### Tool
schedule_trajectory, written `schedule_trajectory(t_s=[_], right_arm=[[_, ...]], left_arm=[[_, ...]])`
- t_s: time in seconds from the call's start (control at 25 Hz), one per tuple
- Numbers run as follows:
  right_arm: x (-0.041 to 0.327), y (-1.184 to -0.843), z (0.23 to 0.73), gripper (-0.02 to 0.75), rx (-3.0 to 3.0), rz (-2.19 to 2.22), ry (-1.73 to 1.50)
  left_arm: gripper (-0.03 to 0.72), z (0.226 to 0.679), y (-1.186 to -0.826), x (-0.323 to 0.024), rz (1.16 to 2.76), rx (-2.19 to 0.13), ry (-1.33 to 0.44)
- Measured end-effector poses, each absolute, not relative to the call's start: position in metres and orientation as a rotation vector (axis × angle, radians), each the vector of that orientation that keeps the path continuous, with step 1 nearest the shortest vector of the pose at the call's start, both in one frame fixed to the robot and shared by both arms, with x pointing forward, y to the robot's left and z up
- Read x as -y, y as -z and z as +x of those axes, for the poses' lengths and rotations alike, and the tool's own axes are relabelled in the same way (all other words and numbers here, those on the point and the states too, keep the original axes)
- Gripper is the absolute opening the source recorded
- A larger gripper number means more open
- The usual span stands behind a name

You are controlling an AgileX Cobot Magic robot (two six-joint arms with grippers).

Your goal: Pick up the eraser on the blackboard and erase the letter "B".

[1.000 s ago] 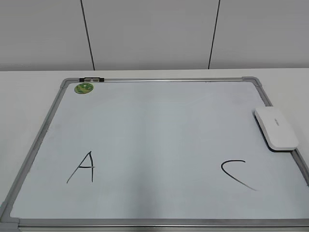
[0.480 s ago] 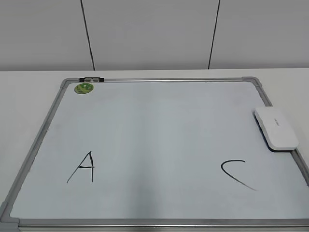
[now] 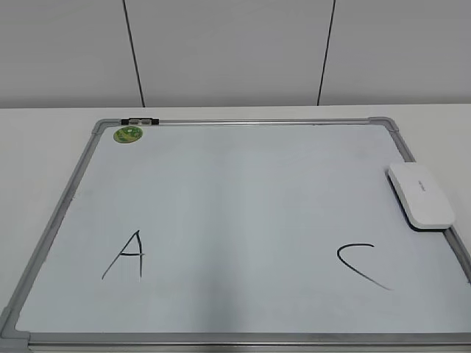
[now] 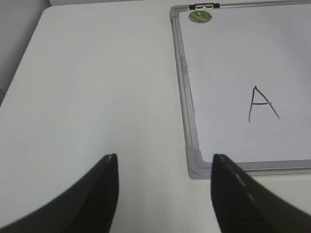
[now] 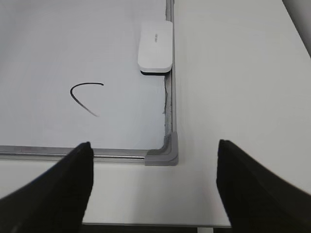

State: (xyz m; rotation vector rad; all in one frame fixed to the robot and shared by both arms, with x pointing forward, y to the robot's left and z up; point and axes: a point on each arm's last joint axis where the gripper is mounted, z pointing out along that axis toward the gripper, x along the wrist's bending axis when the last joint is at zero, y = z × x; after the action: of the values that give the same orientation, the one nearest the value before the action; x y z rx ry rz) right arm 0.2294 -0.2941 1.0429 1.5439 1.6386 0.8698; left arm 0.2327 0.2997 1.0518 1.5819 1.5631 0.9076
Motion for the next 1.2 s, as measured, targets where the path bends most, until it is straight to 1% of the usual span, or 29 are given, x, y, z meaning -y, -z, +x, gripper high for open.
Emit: schedule_trajectory(t_s=[1.2], right_arm=[[0.2941, -1.0429, 0.2294, 0.587, -1.638, 1.545, -0.871]], left_arm=[[0.44, 0.2327, -1.0518, -0.2998, 1.582, -1.564, -0.909]])
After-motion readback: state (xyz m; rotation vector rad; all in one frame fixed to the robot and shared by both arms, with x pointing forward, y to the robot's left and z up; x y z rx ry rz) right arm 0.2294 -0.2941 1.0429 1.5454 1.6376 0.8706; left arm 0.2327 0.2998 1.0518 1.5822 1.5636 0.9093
